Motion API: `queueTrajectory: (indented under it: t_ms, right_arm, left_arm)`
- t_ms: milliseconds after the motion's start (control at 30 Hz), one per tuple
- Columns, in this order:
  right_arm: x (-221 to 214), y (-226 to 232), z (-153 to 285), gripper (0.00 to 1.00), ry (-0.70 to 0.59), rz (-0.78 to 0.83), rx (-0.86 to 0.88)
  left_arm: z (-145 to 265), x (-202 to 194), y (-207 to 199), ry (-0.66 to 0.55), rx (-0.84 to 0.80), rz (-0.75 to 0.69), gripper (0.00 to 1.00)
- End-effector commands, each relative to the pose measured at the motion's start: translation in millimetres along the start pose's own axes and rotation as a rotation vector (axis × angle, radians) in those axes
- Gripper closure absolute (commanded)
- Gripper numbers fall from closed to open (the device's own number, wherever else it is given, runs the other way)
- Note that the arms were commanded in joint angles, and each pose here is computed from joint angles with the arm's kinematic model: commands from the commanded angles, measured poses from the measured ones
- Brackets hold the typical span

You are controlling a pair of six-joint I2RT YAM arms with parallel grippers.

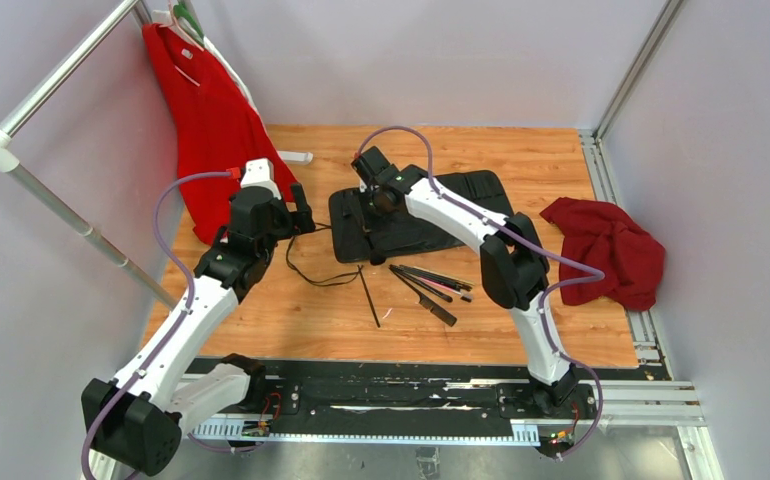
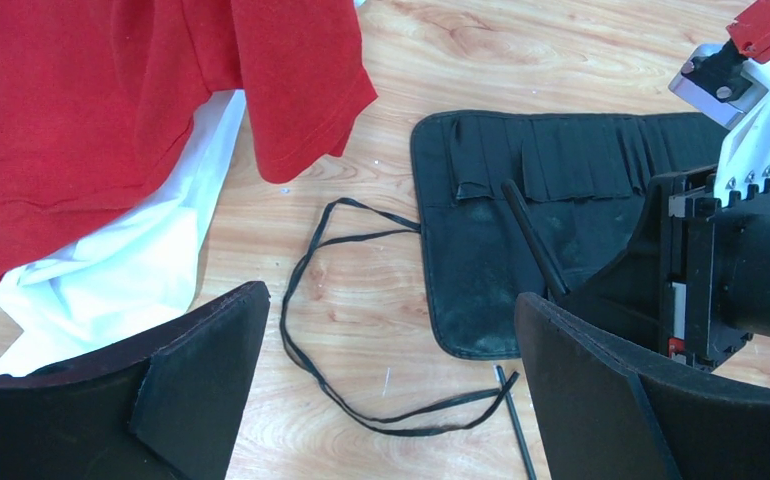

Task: Organize the makeup
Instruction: Place the makeup brush in the storage box.

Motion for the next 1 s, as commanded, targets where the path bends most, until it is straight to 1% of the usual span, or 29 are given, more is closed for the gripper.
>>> queueTrajectory:
  t_ms: [0,367,967]
  right_arm:
    - [-6.1,-11.5,-10.1,1.0,0.04,-0.029,-0.037]
    - [-12.7,-19.0,-31.1,0.99,0.085,-0.044,-0.051]
    - [-10.9,-25.4,-47.8,0.99,0.108,-0.071,-0.047]
  left_arm:
    - [0.4,12.7,-0.2,-0.03,-0.006,0.004,0.02]
    - [-1.9,11.1,0.8,-0.024,-0.004,0.005,0.02]
    - [-6.2,7.7,2.5,-0.014,-0.001,0.008,0.02]
Point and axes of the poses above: each gripper's point midway between its finger pads, its own z axis back along the fingers, its own y axis along the line the jaws close on, x = y × z, the point moved 2 cm from there along z, back along the fingers, and after that the axes turned 11 degrees about -z, right-handed, at the moved point
